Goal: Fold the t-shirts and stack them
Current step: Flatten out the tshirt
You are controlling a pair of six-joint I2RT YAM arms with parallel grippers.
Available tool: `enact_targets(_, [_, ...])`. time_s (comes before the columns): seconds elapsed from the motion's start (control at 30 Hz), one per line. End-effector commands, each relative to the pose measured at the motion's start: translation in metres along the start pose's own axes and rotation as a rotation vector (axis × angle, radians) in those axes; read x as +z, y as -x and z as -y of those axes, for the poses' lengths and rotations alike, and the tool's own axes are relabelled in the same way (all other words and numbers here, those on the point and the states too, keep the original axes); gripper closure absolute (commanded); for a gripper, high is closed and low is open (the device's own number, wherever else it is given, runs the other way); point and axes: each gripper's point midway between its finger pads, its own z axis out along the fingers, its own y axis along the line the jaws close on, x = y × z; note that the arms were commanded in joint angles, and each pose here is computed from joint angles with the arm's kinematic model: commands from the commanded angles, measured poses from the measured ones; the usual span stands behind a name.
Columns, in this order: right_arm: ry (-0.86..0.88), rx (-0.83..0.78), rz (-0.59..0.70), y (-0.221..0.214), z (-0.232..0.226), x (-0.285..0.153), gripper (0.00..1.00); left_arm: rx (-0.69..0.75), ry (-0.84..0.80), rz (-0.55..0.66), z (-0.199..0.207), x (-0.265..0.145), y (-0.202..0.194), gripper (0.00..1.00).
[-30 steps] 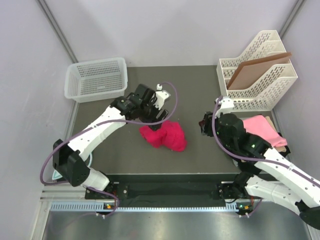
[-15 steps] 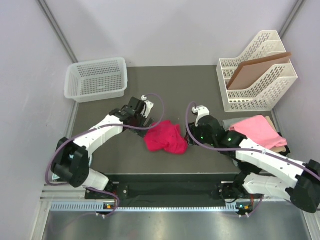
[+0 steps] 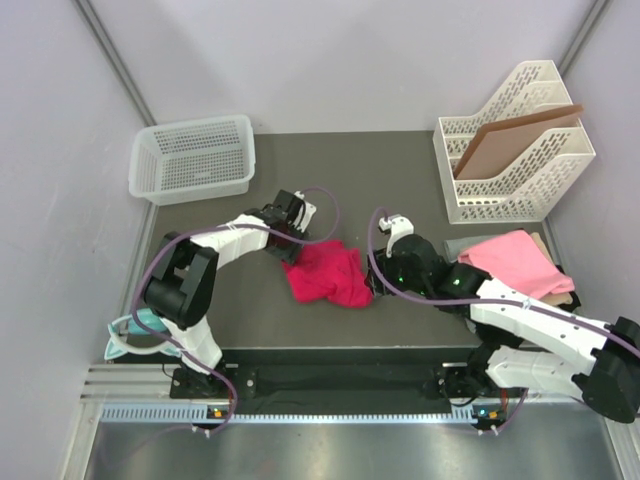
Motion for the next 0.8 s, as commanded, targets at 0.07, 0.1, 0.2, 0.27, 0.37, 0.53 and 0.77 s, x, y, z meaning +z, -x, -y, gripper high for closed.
enact_targets(0.07, [0.049, 0.014, 0.07, 0.022, -0.015, -0.009, 0.41, -0.006, -0.009, 0.028, -0.004, 0.015, 0.013, 0.55])
enact_targets(0.1, [0.046, 0.012, 0.068, 0.021, -0.015, -0.009, 0.41, -0.007, -0.011, 0.024, -0.004, 0.016, 0.012, 0.59])
enact_targets(0.2, [0.044, 0.014, 0.071, 0.022, -0.015, -0.01, 0.42, -0.015, -0.037, 0.006, -0.001, 0.019, 0.009, 0.88])
enact_targets(0.27, [0.038, 0.013, 0.072, 0.022, -0.013, -0.011, 0.42, -0.022, -0.035, 0.016, -0.002, 0.015, 0.013, 1.0])
enact_targets(0.37, [0.036, 0.009, 0.081, 0.025, -0.013, -0.013, 0.43, -0.055, -0.012, 0.109, -0.017, -0.014, 0.05, 1.0])
enact_targets(0.53, [0.024, 0.001, 0.104, 0.033, -0.013, -0.013, 0.46, -0.054, -0.011, 0.433, -0.044, -0.157, 0.156, 1.0])
enact_targets(0.77, [-0.001, 0.001, 0.124, 0.036, -0.008, -0.014, 0.51, 0.09, -0.208, 0.813, 0.005, -0.374, 0.21, 1.0])
